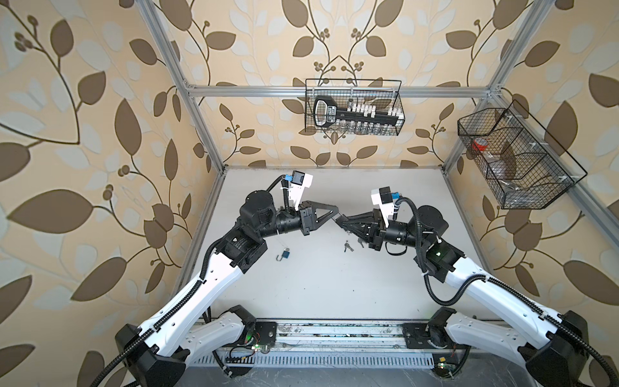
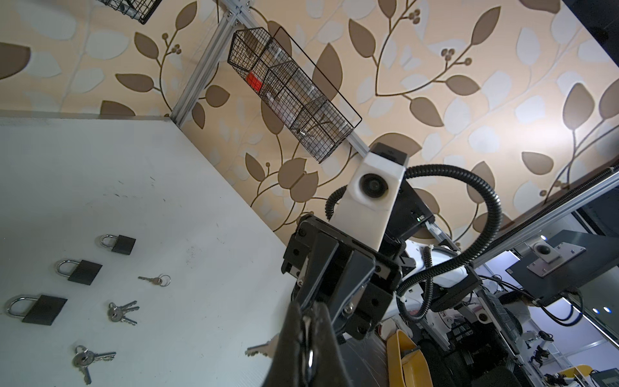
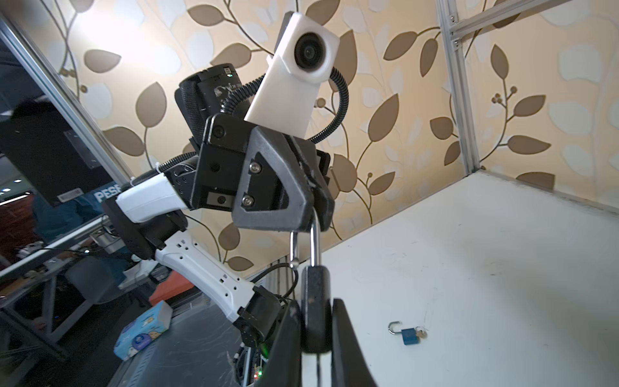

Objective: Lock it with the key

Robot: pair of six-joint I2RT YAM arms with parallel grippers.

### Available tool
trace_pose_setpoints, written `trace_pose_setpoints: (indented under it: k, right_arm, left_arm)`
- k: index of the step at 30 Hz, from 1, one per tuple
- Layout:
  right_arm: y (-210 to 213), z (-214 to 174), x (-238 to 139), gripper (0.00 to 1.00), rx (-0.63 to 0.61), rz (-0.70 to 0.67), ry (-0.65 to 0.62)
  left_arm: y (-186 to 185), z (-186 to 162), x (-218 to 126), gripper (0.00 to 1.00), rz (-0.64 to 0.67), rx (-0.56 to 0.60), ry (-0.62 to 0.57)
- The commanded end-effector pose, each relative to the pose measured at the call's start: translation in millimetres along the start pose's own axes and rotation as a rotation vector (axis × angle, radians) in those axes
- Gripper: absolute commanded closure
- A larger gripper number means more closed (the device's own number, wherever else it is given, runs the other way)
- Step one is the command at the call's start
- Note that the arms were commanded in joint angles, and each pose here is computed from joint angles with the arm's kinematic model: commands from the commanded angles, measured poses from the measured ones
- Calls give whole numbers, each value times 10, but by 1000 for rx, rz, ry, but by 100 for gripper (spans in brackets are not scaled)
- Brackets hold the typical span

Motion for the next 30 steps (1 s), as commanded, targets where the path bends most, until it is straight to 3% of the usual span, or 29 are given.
trace_pose_setpoints:
  k: [1, 8, 18, 30]
  right_arm:
    - [188, 287, -8, 100, 22, 170, -48]
    - [289, 372, 4, 100, 56, 287, -43]
    - [296, 408, 12, 100, 73, 306, -62]
    - [302, 463, 17, 100, 103, 322, -92]
  left_arm:
    - [-326, 92, -115, 100, -74, 121, -33]
    - [-363, 76, -178, 100, -83, 152, -60]
    - [-314, 80, -219, 100, -48, 140, -115]
    - [-221, 38, -101, 100, -99, 141, -61]
Point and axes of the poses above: each gripper's point midway between its finger pads, its own x axis out along the fingers, its own y axis along the line the jaws close on, z = x × y, the point moved 7 cm from there along -x, back along the fingers, and after that the axes turned 13 degrees about -x, right-handed, at the moved point
